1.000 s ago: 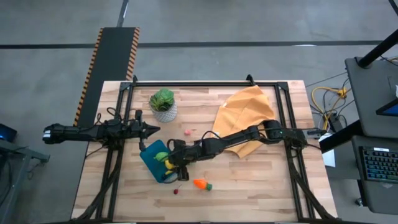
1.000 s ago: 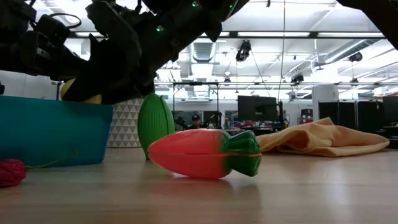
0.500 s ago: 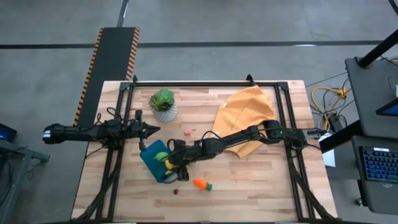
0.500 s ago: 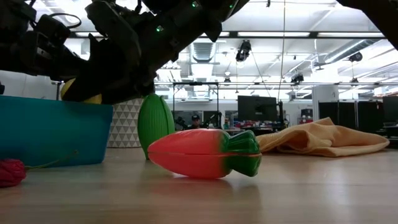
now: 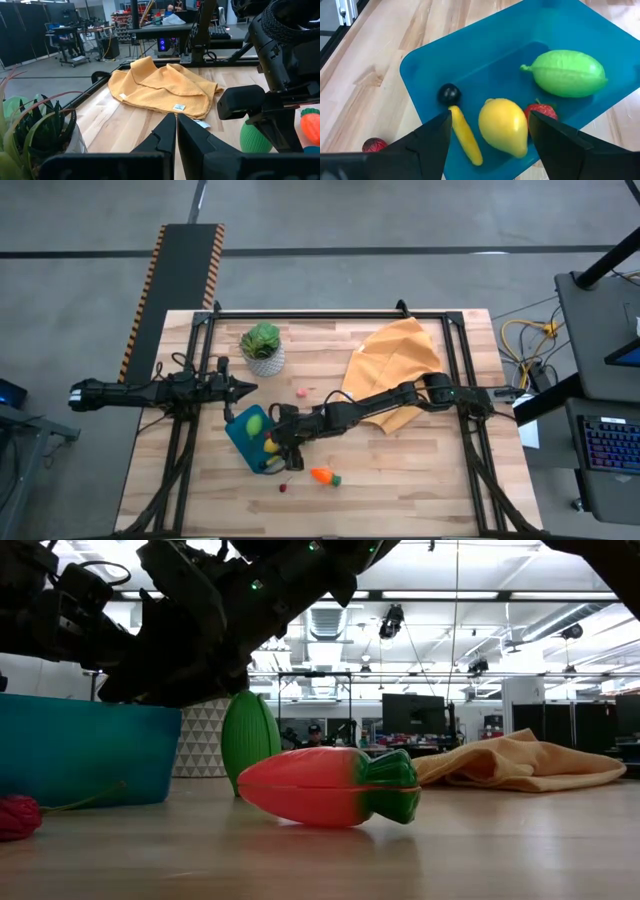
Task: Pick and placing Produce into tupperware
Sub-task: Put the pink peach into the blue bin
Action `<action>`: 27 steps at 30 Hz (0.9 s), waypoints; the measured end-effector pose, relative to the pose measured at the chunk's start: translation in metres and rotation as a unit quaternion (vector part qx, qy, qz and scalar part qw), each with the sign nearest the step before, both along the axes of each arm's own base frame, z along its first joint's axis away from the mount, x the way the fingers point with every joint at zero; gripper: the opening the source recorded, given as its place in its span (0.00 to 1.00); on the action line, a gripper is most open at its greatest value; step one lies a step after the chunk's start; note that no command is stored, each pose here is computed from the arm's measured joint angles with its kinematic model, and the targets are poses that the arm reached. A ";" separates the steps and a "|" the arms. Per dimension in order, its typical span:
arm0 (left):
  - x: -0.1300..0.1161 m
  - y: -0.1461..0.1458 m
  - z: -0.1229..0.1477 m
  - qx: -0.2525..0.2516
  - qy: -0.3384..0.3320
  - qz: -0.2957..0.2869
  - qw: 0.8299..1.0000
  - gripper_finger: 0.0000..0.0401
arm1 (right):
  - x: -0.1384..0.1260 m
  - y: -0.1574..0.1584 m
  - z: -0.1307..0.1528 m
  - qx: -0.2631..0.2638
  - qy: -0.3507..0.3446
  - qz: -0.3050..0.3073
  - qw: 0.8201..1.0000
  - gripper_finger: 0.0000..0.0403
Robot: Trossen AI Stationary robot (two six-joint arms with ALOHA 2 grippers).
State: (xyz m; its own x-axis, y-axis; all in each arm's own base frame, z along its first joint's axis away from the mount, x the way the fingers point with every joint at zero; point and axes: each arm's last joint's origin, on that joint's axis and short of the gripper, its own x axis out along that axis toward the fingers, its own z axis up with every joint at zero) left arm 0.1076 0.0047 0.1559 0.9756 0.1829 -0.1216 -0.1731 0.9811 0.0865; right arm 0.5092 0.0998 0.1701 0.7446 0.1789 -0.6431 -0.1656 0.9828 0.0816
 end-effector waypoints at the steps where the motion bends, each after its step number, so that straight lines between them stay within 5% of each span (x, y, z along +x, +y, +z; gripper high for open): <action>1: 0.000 0.000 0.000 0.000 0.000 0.000 1.000 0.00 | 0.000 0.000 0.000 0.000 0.000 0.000 1.000 0.63; 27: 0.000 0.000 0.000 0.000 0.000 0.000 1.000 0.00 | 0.007 -0.002 0.062 -0.044 -0.100 0.010 0.994 0.60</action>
